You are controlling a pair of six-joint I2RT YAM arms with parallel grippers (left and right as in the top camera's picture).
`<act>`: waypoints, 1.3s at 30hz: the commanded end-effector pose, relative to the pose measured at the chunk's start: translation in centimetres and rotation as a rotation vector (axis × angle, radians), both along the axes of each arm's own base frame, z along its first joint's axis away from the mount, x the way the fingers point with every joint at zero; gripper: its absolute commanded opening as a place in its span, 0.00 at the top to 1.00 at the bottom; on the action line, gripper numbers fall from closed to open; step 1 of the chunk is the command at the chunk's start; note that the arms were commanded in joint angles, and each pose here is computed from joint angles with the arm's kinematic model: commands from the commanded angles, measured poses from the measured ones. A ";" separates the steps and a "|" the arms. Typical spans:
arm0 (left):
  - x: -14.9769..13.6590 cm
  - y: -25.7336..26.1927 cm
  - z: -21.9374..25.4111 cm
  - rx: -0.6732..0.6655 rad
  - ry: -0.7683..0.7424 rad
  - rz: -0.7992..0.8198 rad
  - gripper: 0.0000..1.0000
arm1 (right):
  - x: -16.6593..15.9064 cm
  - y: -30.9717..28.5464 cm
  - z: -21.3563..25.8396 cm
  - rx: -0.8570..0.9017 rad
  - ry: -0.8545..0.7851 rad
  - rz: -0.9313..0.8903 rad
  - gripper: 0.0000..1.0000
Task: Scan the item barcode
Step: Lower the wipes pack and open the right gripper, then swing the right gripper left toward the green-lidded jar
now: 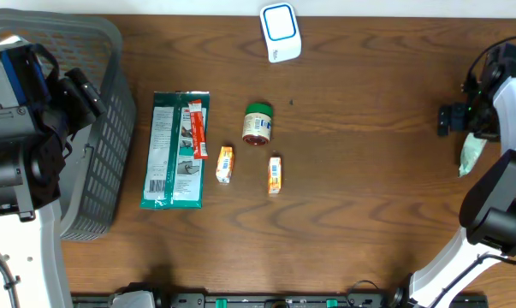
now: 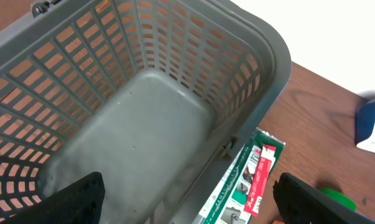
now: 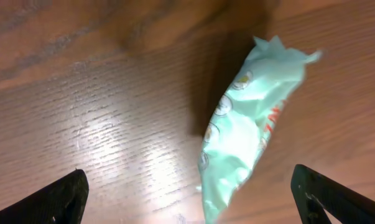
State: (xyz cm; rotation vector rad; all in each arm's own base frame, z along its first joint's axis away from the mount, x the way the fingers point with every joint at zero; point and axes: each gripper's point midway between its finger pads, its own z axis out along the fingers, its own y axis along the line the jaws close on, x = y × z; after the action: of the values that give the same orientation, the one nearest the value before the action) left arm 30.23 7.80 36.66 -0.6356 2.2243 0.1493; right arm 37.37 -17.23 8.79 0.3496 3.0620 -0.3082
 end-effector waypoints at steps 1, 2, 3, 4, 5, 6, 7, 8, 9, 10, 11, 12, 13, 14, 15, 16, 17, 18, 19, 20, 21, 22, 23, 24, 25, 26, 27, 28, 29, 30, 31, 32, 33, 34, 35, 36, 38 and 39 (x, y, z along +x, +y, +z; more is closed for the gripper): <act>-0.1 0.3 0.3 0.006 -0.006 0.012 0.12 | 0.5 -0.8 1.8 -0.028 -0.034 -0.044 0.01; -0.1 0.3 0.3 0.006 -0.006 0.012 0.12 | 0.6 -0.8 2.1 -0.024 -0.038 -0.047 0.01; -0.1 0.3 0.2 0.006 -0.005 0.012 0.12 | 0.8 -0.5 2.2 -0.008 -0.050 -0.053 0.01; -0.1 0.3 0.3 0.006 -0.006 0.012 0.12 | 1.1 -0.1 2.3 0.015 -0.065 -0.059 0.01; -0.1 0.3 0.2 0.006 -0.005 0.012 0.12 | 1.6 0.9 2.2 0.077 -0.093 -0.061 0.01; -0.1 0.3 0.2 0.006 -0.005 0.012 0.12 | 2.2 2.4 2.1 0.166 -0.125 -0.054 0.01; -0.1 0.3 0.3 0.006 -0.006 0.012 0.12 | 2.6 3.5 2.1 0.229 -0.147 -0.046 0.01; -0.1 0.3 0.2 0.006 -0.005 0.012 0.12 | 3.3 5.2 2.4 0.333 -0.181 -0.032 0.01; -0.1 0.3 0.3 0.006 -0.006 0.012 0.12 | 3.7 6.5 2.7 0.406 -0.204 -0.024 0.01; -0.1 0.3 0.3 0.006 -0.006 0.012 0.12 | 3.9 7.6 3.0 0.472 -0.222 -0.017 0.01; -0.1 0.3 0.3 0.006 -0.006 0.012 0.12 | 4.2 9.3 3.7 0.578 -0.243 -0.007 0.01; -0.1 0.3 0.3 0.006 -0.006 0.012 0.12 | 4.2 10.4 4.0 0.636 -0.248 -0.003 0.01; -0.1 0.3 0.2 0.006 -0.005 0.012 0.12 | 4.2 11.4 4.4 0.692 -0.251 0.002 0.01; -0.1 0.3 0.3 0.006 -0.006 0.012 0.12 | 4.0 12.4 4.7 0.739 -0.249 0.004 0.01; -0.1 0.3 0.3 0.006 -0.006 0.012 0.12 | 3.8 13.5 5.0 0.791 -0.239 0.008 0.01; -0.1 0.3 0.2 0.006 -0.005 0.012 0.12 | 3.5 14.5 5.2 0.825 -0.225 0.011 0.01; -0.1 0.3 0.3 0.006 -0.006 0.012 0.12 | 3.2 15.3 5.2 0.841 -0.202 0.017 0.04; -0.1 0.3 0.2 0.006 -0.005 0.012 0.12 | 2.8 16.0 5.1 0.842 -0.179 0.024 0.08; -0.1 0.3 0.3 0.006 -0.006 0.012 0.12 | 2.5 16.7 4.9 0.840 -0.156 0.035 0.10; -0.1 0.3 0.3 0.006 -0.006 0.012 0.12 | 2.2 17.6 4.8 0.837 -0.132 0.053 0.13; -0.1 0.3 0.2 0.006 -0.005 0.012 0.12 | 2.0 18.4 4.6 0.832 -0.112 0.069 0.18; -0.1 0.3 0.3 0.006 -0.006 0.012 0.12 | 1.8 19.2 4.4 0.826 -0.094 0.088 0.22; -0.1 0.3 0.2 0.006 -0.005 0.012 0.12 | 1.5 20.2 4.2 0.818 -0.073 0.112 0.24; -0.1 0.3 0.2 0.006 -0.005 0.012 0.12 | 1.2 21.4 3.9 0.807 -0.048 0.140 0.28; -0.1 0.3 0.3 0.006 -0.006 0.012 0.12 | 1.0 22.1 3.7 0.804 -0.034 0.156 0.30; -0.1 0.3 0.2 0.006 -0.005 0.012 0.12 | 0.3 24.3 3.3 0.807 0.003 0.201 0.32; -0.1 0.3 0.2 0.006 -0.005 0.012 0.12 | 0.0 25.3 3.1 0.809 0.019 0.219 0.33; -0.1 0.3 0.3 0.006 -0.006 0.012 0.12 | -0.5 26.5 2.8 0.810 0.040 0.245 0.33; -0.1 0.3 0.3 0.006 -0.006 0.012 0.12 | -0.9 27.8 2.5 0.810 0.059 0.272 0.36; -0.1 0.3 0.2 0.006 -0.005 0.012 0.12 | -1.4 28.8 2.3 0.810 0.076 0.291 0.37; -0.1 0.3 0.3 0.006 -0.006 0.012 0.12 | -1.8 29.9 2.1 0.810 0.092 0.307 0.39; -0.1 0.3 0.2 0.006 -0.005 0.012 0.12 | -2.3 31.1 2.0 0.808 0.111 0.323 0.40; -0.1 0.3 0.2 0.006 -0.005 0.012 0.12 | -2.7 32.0 1.9 0.807 0.125 0.338 0.41; -0.1 0.3 0.2 0.006 -0.005 0.012 0.12 | -3.1 33.0 1.8 0.805 0.136 0.355 0.43; -0.1 0.3 0.3 0.006 -0.006 0.012 0.12 | -3.5 34.2 1.8 0.803 0.145 0.378 0.45; -0.1 0.3 0.3 0.006 -0.006 0.012 0.12 | -3.8 35.2 1.8 0.801 0.150 0.393 0.48; -0.1 0.3 0.3 0.006 -0.006 0.012 0.12 | -4.1 37.3 1.7 0.798 0.149 0.421 0.55; -0.1 0.3 0.3 0.006 -0.006 0.012 0.12 | -4.4 38.5 1.7 0.795 0.145 0.436 0.59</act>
State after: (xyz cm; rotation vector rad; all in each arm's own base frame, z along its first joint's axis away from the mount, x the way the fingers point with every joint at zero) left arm 30.23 7.80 36.67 -0.6355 2.2239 0.1492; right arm 34.06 18.34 10.29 -0.3401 3.1146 0.9292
